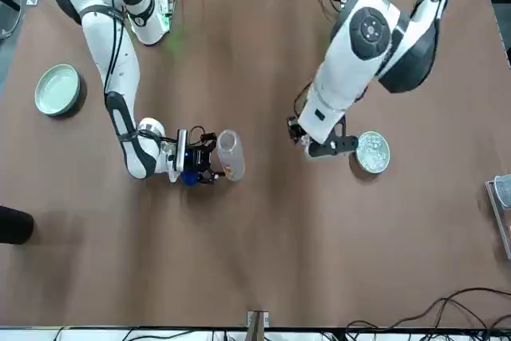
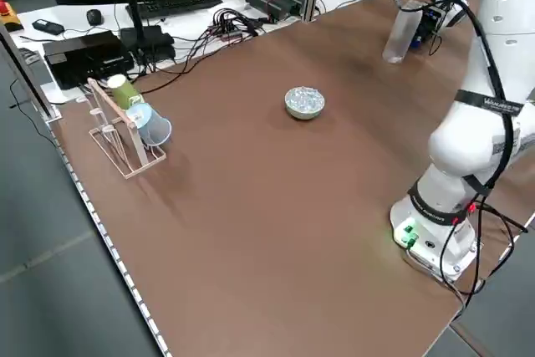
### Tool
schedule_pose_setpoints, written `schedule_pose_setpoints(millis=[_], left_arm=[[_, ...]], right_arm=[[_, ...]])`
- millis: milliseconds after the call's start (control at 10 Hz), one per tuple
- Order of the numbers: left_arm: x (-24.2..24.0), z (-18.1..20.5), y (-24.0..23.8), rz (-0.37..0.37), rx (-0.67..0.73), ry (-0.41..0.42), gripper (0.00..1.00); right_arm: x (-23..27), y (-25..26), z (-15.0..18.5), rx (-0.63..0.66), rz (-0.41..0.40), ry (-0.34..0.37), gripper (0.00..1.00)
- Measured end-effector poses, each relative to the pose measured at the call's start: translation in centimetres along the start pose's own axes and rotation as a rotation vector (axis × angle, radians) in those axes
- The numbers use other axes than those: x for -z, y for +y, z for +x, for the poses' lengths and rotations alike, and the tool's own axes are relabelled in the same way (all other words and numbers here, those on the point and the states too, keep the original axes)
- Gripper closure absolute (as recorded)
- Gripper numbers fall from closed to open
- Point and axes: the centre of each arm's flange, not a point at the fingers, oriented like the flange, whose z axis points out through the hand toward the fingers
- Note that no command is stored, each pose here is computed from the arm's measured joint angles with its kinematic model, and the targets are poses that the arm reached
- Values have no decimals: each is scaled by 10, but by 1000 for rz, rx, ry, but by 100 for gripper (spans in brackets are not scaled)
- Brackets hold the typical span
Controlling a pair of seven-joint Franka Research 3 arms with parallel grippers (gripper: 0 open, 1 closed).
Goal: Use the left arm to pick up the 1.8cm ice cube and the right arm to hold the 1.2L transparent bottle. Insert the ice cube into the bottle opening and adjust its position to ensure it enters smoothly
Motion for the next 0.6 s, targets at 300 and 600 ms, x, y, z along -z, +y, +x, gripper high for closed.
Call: schedule_pose_setpoints(millis=[300, 600], left_arm=[[-36, -37, 56, 37, 17, 10, 59], [-49, -54, 99, 17, 41, 40, 59]], right_arm=[[-1, 0, 0, 0, 1, 0, 0], [-1, -1, 0, 0, 2, 1, 0]])
